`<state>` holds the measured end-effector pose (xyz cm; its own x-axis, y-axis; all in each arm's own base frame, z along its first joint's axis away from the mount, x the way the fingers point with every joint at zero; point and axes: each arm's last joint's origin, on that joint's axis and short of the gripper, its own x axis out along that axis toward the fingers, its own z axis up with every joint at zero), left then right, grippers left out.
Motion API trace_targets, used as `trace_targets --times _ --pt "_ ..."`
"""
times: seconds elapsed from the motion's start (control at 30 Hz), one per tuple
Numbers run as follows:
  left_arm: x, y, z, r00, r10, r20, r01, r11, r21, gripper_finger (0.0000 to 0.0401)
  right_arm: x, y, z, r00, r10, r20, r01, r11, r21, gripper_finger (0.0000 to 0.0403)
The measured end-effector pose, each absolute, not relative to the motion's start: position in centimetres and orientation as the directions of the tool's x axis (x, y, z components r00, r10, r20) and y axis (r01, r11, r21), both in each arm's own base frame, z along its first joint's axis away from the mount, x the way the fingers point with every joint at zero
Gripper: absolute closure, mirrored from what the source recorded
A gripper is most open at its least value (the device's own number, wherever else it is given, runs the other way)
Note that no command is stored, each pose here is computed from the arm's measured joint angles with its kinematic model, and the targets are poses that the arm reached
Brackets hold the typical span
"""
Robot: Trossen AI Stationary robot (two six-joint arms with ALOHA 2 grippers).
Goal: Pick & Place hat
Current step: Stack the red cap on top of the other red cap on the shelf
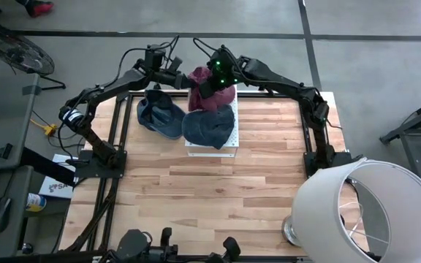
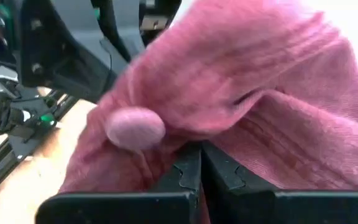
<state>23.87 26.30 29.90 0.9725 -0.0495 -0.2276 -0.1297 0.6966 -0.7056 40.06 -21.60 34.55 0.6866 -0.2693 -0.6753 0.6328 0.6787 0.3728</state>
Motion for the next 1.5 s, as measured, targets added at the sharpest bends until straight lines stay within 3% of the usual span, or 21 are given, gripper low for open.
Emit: trace_targets --times 0.4,1.1,1.5 --pt "23.9 26.3 29.9 0.971 -0.016 -0.238 -0.160 0.698 -0.698 0.0401 40.5 -22.0 33.6 0.694 -0.231 -0.682 0.612 0.687 0.391 0.0403" --pt "23.6 26.5 29.9 0.971 -0.017 -0.239 -0.156 0.713 -0.683 0.0399 38.2 -20.7 38.0 0.747 -0.268 -0.608 0.572 0.725 0.384 0.0403" --pt "19.6 28.6 29.1 0.969 -0.100 -0.227 -0.103 0.670 -0.735 0.0335 38.0 -20.7 37.9 0.729 -0.268 -0.629 0.582 0.726 0.365 0.0403"
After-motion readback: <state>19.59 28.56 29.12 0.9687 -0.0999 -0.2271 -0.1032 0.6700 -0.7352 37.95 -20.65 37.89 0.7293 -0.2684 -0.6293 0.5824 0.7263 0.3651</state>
